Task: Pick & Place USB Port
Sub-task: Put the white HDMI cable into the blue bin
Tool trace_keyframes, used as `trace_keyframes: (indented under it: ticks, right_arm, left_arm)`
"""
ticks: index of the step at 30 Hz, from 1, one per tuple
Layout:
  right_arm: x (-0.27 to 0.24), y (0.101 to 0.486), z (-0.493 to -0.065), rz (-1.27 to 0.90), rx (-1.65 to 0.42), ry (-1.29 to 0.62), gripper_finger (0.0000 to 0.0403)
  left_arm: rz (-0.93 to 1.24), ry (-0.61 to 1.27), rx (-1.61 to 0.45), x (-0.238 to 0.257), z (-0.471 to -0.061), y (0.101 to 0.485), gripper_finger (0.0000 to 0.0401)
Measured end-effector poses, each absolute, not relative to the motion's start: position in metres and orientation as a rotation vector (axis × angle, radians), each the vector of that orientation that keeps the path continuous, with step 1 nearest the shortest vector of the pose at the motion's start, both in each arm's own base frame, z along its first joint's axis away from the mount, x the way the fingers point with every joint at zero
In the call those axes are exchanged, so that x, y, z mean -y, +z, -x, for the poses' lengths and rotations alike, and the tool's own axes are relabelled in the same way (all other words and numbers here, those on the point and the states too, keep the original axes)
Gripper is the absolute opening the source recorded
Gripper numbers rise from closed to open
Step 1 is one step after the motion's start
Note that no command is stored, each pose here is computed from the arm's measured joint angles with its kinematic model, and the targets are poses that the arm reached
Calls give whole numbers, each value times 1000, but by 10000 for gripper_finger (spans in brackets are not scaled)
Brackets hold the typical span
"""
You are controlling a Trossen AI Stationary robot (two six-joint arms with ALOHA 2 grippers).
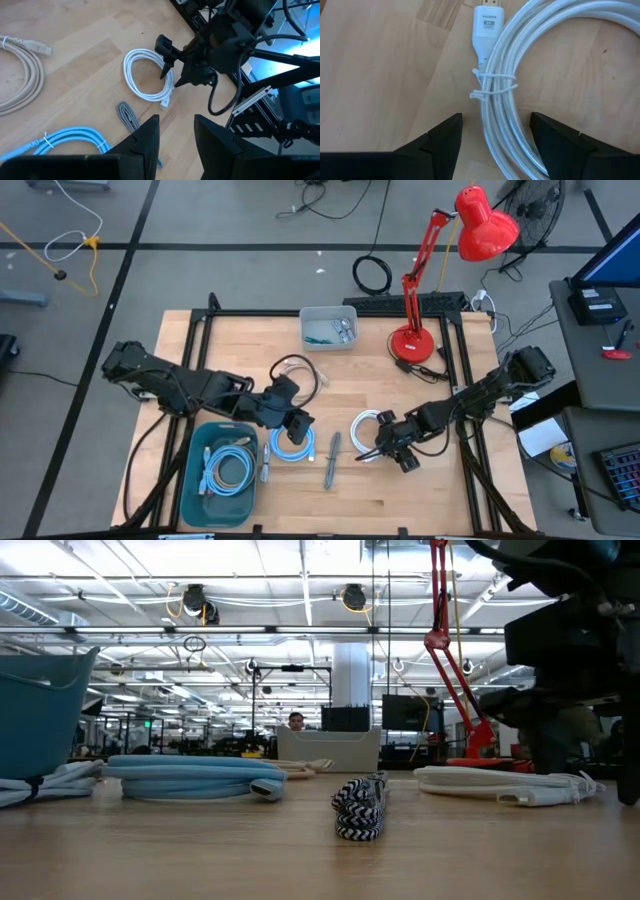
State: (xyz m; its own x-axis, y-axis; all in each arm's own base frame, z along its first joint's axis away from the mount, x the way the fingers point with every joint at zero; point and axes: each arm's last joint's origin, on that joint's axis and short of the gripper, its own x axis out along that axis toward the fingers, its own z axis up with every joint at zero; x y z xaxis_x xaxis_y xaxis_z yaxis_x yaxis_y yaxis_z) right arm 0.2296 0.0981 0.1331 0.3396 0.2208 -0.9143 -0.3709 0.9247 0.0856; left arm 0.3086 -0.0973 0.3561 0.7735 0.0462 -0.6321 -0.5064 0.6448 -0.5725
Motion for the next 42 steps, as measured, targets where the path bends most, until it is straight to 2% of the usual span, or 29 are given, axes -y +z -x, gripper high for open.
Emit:
trace_keyframes:
  ticks: [14, 19, 25, 30, 36, 42]
  right_arm:
    - [-98, 133, -230, 125, -1168, 372, 99]
    - [-98, 133, -230, 80, -1176, 342, 68]
    - [-97, 139, -230, 42, -1147, 301, 72]
    - [-99, 161, -237, 51, -1081, 271, 76]
    - [-105, 198, -253, 48, -999, 260, 65]
    - [-112, 240, -272, 17, -858, 275, 78]
  left_arm:
    - [827, 351, -610, 99, -308, 356, 124]
    - [830, 359, -605, 99, -308, 356, 124]
    - [831, 367, -597, 99, -308, 356, 124]
    - [833, 372, -588, 98, -308, 357, 124]
    - [836, 389, -583, 98, -308, 356, 124]
    - [855, 467, -576, 96, -305, 354, 124]
